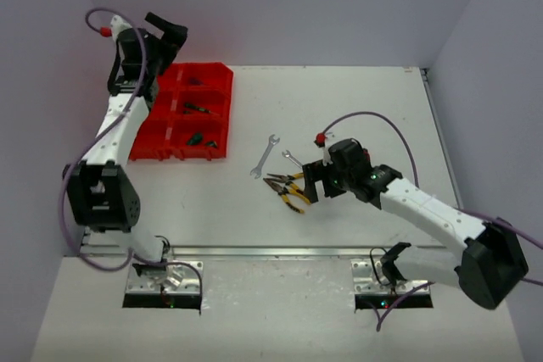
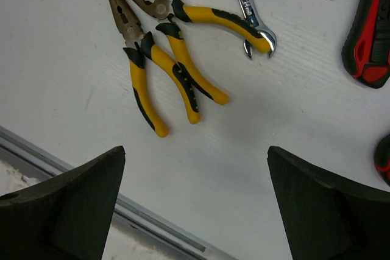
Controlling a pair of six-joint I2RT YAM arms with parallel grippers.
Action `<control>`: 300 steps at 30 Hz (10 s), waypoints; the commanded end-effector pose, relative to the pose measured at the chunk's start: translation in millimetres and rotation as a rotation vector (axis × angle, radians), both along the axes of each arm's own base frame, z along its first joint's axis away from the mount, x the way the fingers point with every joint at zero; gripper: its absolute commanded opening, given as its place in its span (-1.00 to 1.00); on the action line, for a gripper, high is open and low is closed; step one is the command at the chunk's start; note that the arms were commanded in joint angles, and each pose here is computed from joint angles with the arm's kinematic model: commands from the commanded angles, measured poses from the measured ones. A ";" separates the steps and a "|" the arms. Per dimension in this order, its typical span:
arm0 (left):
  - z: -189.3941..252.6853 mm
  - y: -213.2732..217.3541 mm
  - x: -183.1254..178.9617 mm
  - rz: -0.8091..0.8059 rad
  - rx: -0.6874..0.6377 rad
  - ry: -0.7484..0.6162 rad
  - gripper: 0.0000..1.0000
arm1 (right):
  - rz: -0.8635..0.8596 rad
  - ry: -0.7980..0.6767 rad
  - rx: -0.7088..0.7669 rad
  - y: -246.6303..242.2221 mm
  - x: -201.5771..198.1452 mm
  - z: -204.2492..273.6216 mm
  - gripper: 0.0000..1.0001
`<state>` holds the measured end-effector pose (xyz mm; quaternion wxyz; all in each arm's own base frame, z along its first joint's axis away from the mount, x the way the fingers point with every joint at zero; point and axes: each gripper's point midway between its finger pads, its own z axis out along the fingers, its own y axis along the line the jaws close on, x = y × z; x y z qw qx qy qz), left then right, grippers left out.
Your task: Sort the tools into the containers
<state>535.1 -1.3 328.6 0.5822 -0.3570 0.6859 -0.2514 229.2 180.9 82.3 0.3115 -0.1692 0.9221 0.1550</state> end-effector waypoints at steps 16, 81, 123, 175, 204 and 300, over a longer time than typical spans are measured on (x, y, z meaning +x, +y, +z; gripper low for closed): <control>-99.9 -60.8 -276.6 -0.406 0.283 0.108 1.00 | -0.241 0.040 -0.235 -61.7 101.8 1.1 0.98; -46.5 -293.2 -230.9 -0.936 -0.031 -0.158 -1.00 | 0.236 -0.191 0.533 106.7 18.1 160.4 -0.22; -110.5 188.5 142.4 0.383 0.347 0.071 -0.45 | -0.087 -0.246 0.116 -19.4 -4.9 73.6 0.98; -73.4 -135.7 -214.5 -0.631 -0.002 -0.015 1.00 | -0.273 0.036 -0.126 -62.2 56.8 -23.8 -0.99; -72.6 -255.9 -194.9 -0.695 0.085 0.052 -1.00 | 0.092 -0.243 0.460 72.5 -7.9 117.8 0.97; -86.4 -51.0 -287.0 -0.371 0.288 0.035 1.00 | 0.189 0.370 -0.451 12.3 125.5 -117.6 -0.17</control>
